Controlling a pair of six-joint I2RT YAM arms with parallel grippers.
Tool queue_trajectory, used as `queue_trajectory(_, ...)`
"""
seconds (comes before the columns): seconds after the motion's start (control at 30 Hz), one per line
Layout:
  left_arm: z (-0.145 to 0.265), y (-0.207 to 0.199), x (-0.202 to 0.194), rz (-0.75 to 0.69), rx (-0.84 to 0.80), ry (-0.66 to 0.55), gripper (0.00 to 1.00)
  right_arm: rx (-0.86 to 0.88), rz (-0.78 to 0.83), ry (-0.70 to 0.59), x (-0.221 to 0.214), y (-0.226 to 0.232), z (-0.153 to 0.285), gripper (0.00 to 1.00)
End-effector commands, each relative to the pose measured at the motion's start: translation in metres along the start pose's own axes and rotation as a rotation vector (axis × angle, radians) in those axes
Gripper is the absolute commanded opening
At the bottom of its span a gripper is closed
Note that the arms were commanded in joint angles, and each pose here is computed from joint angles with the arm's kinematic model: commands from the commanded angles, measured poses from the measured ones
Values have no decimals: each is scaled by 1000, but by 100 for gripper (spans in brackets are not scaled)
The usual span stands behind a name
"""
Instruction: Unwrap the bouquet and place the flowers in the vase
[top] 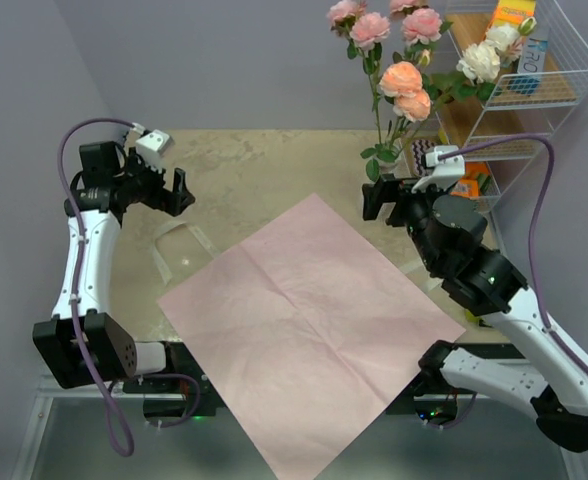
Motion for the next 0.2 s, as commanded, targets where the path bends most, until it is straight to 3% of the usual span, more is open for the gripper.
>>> queue_trajectory(0.0,13,-10,7,33,1,-45,99,-62,-10,65,-28,-26,18,99)
queue_trajectory(0.17,21,-9,0,-8,50,-21,99,-88,8,116,-48,-37,23,99)
Point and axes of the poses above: each gripper's point midway between its finger pads, its own z axis back along the fingers, its own y axis along the line the jaws close on, x = y × z, the point moved 2 cm from there along z, back along the fingers, and after that the axes turned 9 degrees about -z, right-handed, at the moved point
